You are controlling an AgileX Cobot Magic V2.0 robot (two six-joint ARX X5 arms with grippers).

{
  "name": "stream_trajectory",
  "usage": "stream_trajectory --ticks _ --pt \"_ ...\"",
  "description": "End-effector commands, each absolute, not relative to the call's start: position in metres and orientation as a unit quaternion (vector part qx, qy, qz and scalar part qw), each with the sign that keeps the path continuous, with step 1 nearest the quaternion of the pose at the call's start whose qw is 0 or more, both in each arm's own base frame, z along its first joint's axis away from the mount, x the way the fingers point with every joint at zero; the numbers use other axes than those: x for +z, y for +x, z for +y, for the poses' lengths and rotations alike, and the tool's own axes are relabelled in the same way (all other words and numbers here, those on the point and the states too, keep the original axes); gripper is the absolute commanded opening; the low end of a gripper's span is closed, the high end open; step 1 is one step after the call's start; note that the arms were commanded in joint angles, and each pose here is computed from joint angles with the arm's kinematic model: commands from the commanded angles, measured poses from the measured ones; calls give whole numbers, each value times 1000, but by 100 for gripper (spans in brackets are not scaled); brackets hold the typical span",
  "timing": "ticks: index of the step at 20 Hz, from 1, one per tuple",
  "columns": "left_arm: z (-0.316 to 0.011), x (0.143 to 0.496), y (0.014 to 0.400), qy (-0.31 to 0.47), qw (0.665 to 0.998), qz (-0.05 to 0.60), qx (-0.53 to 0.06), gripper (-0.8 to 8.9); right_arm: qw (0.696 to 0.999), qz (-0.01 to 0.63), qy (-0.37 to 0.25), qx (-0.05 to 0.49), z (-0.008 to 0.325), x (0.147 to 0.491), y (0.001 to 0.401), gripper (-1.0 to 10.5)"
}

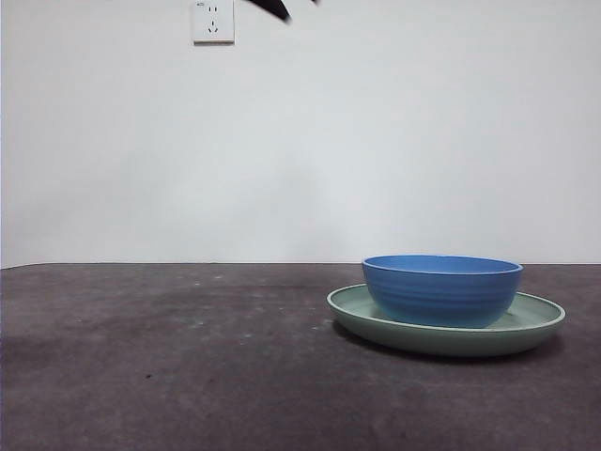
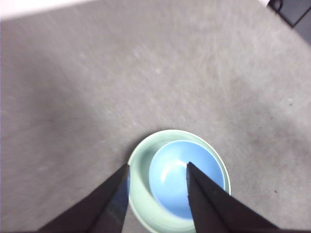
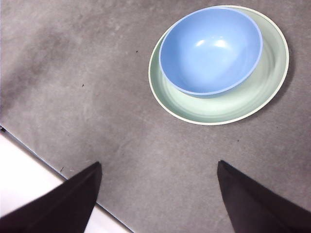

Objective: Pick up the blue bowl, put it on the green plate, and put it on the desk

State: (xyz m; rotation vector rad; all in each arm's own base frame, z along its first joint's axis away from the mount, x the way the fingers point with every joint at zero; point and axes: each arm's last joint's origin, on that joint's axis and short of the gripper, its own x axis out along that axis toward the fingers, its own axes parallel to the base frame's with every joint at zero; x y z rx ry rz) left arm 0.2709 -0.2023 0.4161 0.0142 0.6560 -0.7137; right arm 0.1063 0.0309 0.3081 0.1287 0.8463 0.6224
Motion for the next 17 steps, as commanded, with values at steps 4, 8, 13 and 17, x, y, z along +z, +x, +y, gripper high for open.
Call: stream_trajectory --ticks 4,8,13,17 --pt "-166 395 228 25 883 320 -342 187 866 396 63 298 32 313 108 380" --pt "-143 357 190 14 861 333 -385 187 866 396 63 298 32 313 108 380" --pt "-121 316 154 5 837 352 -420 187 866 397 63 297 32 313 108 380" --pt "-113 310 140 -7 821 349 -452 187 866 397 63 297 32 313 108 380"
